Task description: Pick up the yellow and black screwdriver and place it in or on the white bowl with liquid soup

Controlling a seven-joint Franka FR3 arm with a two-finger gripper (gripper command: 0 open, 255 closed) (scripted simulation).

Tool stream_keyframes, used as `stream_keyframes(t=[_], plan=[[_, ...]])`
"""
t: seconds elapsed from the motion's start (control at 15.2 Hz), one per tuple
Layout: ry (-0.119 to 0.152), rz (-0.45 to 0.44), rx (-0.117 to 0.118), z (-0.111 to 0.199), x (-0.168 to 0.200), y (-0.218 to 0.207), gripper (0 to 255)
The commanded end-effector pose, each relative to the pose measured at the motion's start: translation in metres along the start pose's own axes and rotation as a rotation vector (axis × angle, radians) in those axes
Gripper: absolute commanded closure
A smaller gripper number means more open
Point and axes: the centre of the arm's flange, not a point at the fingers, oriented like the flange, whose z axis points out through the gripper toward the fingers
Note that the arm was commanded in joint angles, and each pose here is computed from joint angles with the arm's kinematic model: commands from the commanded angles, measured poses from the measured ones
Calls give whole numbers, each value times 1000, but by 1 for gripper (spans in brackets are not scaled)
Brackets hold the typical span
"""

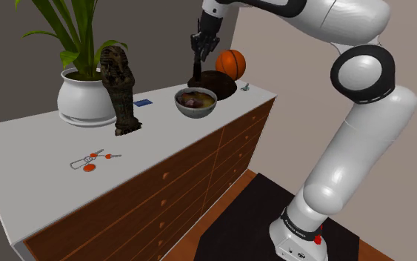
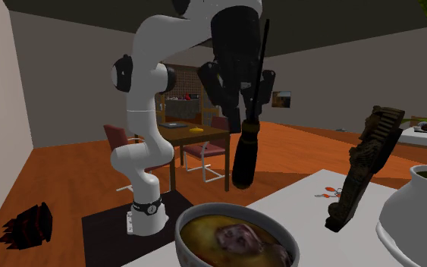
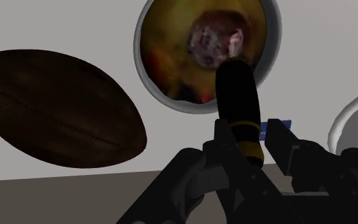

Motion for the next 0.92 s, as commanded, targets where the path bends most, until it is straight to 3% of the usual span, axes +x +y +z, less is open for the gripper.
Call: stream_keyframes(t=[0.0, 0.86], plan=[[0, -1, 1, 1, -8, 26, 255], [0, -1, 1, 60, -23, 30, 255]])
